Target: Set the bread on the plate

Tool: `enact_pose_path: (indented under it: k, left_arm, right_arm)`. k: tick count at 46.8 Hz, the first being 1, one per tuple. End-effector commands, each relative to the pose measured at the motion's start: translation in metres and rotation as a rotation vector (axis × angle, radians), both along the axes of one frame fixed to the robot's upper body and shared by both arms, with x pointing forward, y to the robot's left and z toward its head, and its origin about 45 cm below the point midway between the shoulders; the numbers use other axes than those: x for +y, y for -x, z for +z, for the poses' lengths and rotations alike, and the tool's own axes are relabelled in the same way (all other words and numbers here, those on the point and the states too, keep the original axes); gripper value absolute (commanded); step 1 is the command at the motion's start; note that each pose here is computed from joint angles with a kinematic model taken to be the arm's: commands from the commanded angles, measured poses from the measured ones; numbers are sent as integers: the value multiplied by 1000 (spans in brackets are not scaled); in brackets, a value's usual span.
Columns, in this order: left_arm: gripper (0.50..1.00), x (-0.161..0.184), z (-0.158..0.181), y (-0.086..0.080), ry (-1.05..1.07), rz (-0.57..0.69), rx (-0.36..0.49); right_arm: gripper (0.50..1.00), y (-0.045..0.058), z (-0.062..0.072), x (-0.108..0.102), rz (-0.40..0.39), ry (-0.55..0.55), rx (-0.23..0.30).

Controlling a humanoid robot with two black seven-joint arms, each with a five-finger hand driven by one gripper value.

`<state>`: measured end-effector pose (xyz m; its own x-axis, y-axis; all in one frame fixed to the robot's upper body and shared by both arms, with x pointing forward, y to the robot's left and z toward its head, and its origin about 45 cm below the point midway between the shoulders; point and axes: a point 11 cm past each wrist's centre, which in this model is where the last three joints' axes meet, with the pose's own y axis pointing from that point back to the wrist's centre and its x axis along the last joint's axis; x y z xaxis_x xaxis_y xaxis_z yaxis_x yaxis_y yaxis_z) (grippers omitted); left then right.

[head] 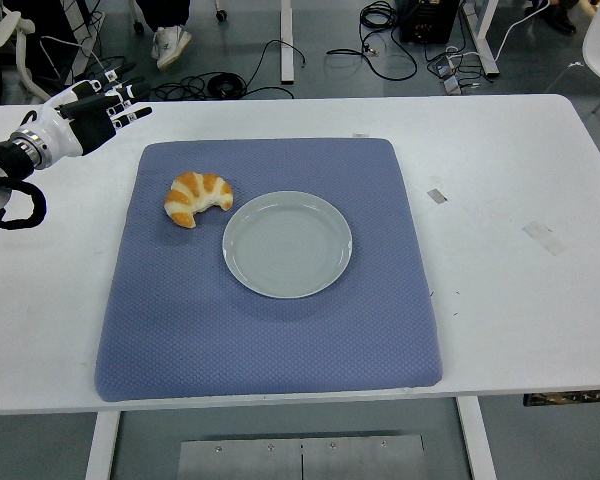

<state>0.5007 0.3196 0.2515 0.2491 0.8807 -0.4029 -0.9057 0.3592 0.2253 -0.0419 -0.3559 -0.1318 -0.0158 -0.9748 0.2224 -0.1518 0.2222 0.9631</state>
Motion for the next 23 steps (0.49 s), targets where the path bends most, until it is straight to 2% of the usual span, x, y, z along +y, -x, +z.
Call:
enact_pose_path:
  k: [1,23]
  left_arm:
    - [983,0,0,0,-2,-1,0]
    - [983,0,-1,0,-7,-2,3]
  right_arm:
    - [1000,0,0,0,0,0,0]
    - [1000,0,0,0,0,0,0]
